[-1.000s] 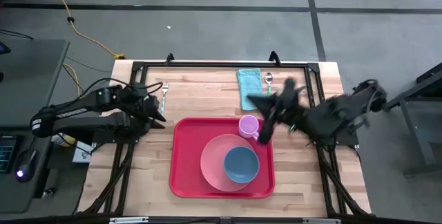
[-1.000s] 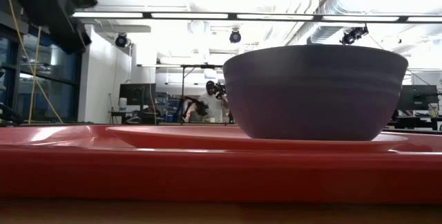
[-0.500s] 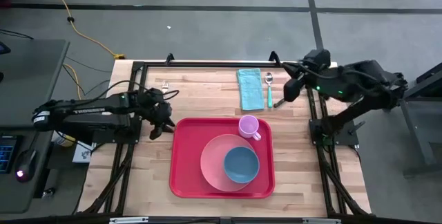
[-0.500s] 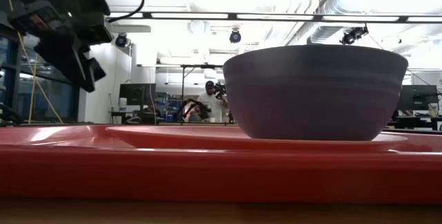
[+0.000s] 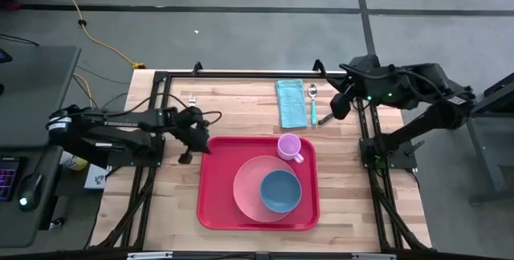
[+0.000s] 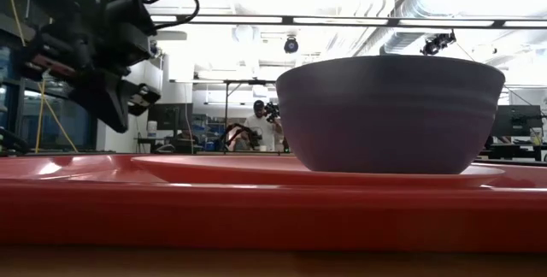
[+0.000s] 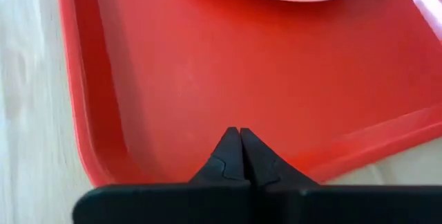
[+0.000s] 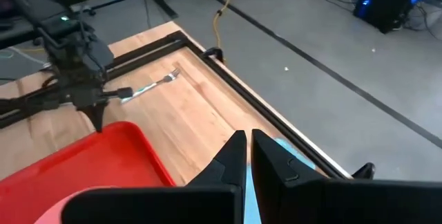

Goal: Set up tray
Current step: Adjust the pink plate on the red serving tray

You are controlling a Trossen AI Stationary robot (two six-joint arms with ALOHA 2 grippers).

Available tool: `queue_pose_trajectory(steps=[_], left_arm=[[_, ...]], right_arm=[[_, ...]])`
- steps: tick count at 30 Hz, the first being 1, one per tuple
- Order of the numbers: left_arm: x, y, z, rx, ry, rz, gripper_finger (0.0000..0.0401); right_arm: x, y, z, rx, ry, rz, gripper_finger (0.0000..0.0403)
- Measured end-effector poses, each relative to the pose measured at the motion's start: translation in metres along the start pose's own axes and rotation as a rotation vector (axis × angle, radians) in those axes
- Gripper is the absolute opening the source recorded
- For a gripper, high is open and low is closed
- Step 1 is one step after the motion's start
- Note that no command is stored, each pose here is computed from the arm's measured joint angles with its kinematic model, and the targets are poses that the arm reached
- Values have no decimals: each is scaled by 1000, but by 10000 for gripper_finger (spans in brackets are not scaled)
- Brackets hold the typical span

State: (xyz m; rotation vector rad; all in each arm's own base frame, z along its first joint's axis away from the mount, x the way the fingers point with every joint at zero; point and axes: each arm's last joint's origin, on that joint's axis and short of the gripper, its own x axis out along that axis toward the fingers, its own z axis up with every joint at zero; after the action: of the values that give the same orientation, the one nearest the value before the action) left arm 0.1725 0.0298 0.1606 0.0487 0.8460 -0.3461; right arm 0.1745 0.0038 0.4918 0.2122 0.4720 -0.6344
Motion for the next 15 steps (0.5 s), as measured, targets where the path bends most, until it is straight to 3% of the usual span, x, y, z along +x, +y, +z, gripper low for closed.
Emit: queue_pose_trajectory(steps=[8, 15], left_arm=[[33, -13, 10, 92, 85, 46, 10], [58, -24, 38, 155, 120, 36, 10]], right_arm=[[-18, -15, 0, -24, -40, 26, 0], [-29, -25, 0, -44, -66, 40, 0]])
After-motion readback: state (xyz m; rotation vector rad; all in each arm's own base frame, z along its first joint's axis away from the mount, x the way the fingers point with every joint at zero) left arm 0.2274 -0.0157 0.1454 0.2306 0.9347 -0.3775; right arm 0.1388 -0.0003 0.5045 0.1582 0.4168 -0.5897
